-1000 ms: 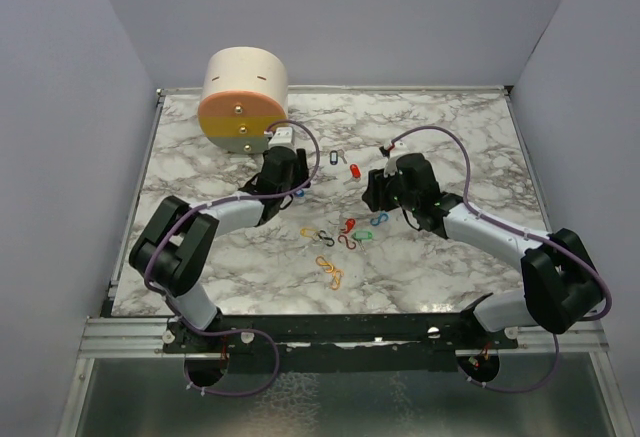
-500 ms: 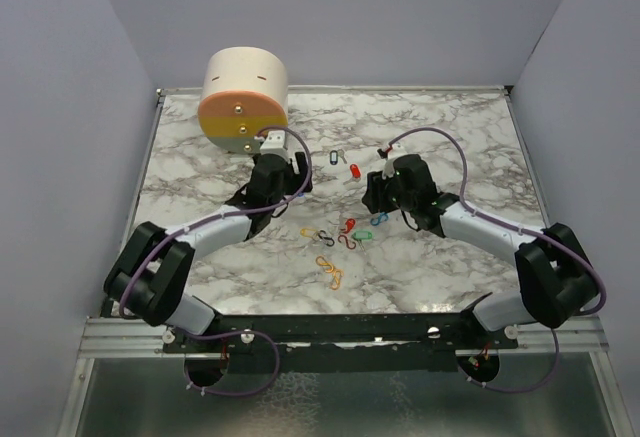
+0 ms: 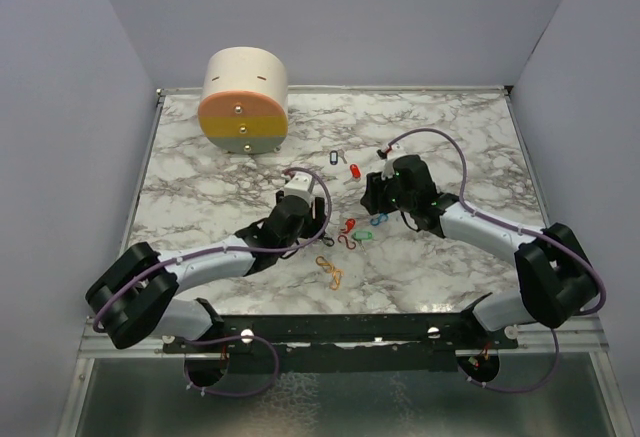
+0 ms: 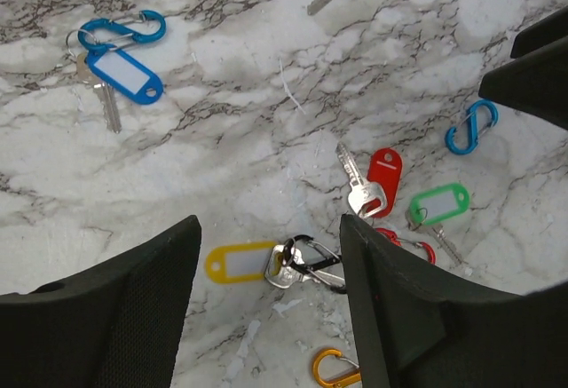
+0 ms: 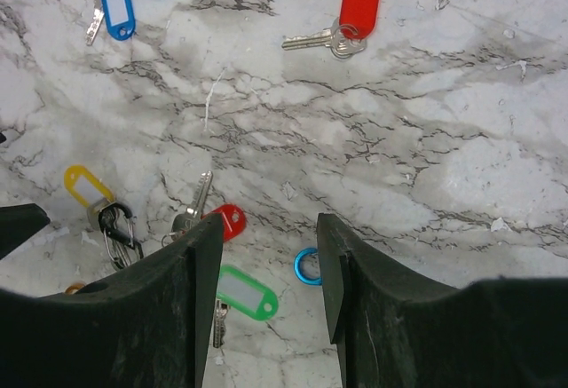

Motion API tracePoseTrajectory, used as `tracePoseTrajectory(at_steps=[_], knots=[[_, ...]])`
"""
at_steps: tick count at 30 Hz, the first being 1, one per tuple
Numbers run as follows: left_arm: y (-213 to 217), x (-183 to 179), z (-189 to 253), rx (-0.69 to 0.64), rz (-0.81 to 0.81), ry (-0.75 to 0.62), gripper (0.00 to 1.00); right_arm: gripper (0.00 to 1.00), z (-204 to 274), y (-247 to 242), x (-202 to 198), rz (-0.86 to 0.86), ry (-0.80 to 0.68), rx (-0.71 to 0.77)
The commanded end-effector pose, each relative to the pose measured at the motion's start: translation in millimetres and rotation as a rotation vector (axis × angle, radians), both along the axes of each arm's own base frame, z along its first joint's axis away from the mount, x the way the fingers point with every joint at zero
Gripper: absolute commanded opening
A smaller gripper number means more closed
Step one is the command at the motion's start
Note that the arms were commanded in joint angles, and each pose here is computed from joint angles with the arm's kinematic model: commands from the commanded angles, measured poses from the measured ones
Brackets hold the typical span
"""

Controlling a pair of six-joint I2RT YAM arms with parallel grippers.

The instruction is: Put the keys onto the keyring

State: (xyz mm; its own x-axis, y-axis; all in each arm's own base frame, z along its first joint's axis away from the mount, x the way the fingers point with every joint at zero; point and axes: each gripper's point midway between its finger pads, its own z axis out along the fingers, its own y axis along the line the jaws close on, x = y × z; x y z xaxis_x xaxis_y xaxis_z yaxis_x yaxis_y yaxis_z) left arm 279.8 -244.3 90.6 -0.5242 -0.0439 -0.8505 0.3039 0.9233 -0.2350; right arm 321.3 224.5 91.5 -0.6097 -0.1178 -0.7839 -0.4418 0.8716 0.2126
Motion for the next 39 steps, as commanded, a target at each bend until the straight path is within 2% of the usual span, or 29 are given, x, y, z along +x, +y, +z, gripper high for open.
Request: tracePoseTrajectory(at_steps=[1, 11, 22, 33, 39], knots=[[10.1, -9.2, -9.6, 0.053, 0.042, 0.0, 0.65, 0.47, 0.6, 5.6, -15.3, 0.033, 0.031, 0.029], [7.4, -23.1, -32.2, 0.109, 0.012, 0.022, 0.62, 0.46, -10.6, 4.4, -26.3, 0.042, 0.061, 0.004], [-4.8, -21.7, -45.8, 0.128, -0.027, 0.03, 0.46, 0.46, -8.7, 5.2, -26.1, 0.045, 0.055, 0.008], [-15.3, -16.7, -52.2, 0.143, -0.052, 0.036, 0.44, 0.46, -10.0, 3.9, -26.4, 0.044, 0.054, 0.001], [-18.7, -14.4, -52.3, 0.144, -0.057, 0.034, 0.38, 0.46, -10.4, 3.2, -27.1, 0.044, 0.055, -0.002]])
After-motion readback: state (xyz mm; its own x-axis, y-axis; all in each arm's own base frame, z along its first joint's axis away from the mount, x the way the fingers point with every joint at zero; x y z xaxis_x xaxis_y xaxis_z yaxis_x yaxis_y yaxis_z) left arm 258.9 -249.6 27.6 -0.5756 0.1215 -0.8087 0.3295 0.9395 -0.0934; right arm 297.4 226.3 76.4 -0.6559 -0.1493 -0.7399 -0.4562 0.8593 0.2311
